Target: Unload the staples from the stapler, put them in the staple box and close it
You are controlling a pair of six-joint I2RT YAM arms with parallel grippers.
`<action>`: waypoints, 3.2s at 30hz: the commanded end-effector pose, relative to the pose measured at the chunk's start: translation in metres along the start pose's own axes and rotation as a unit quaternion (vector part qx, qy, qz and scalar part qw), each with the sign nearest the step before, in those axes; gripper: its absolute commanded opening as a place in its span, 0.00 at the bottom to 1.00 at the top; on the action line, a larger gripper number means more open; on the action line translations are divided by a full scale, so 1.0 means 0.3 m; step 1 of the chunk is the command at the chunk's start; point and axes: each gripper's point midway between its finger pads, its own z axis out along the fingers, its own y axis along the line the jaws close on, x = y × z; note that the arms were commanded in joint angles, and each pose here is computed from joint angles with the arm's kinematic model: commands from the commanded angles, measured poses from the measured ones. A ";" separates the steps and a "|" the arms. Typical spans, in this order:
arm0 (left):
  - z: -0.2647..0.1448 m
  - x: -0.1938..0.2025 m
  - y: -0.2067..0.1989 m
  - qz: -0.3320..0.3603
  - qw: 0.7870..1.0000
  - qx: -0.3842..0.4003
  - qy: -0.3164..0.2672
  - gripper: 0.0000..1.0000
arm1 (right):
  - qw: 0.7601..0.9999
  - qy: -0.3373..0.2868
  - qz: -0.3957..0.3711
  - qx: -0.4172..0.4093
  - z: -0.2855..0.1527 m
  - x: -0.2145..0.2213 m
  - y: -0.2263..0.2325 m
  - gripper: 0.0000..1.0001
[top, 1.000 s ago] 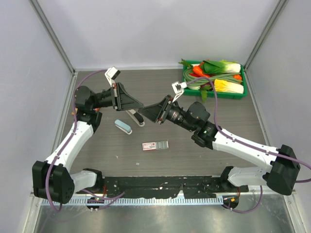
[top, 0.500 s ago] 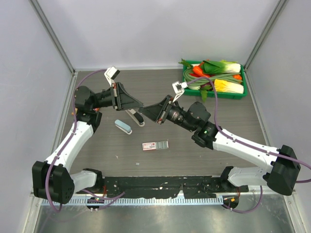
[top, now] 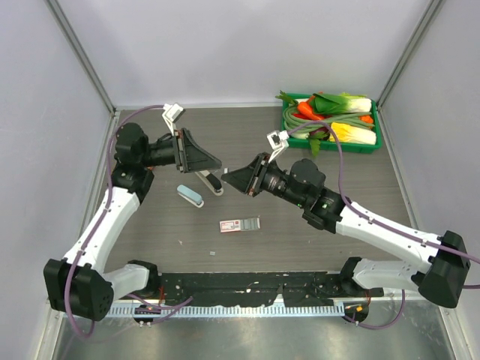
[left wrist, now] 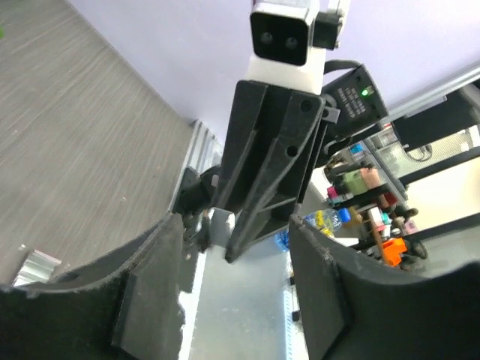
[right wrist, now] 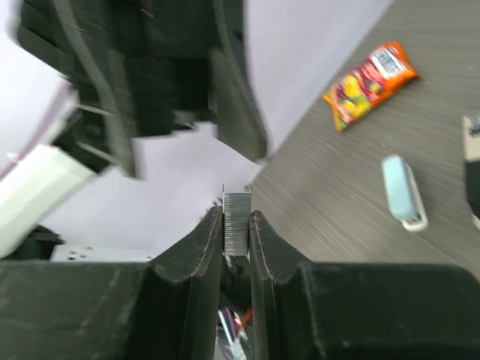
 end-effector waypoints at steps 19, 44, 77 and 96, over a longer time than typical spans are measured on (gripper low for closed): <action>-0.218 0.229 0.460 0.039 0.925 -0.336 0.173 0.71 | 0.858 0.191 -0.136 0.457 -0.192 0.506 -0.651 0.08; -0.241 0.318 0.495 0.034 0.916 -0.345 0.203 0.70 | 0.826 0.191 -0.161 0.505 -0.223 0.587 -0.730 0.09; -0.227 0.320 0.461 0.042 0.921 -0.332 0.201 0.70 | 0.818 0.212 -0.163 0.509 -0.219 0.617 -0.746 0.24; -0.225 0.320 0.451 0.045 0.922 -0.327 0.200 0.70 | 0.818 0.208 -0.161 0.511 -0.222 0.613 -0.747 0.29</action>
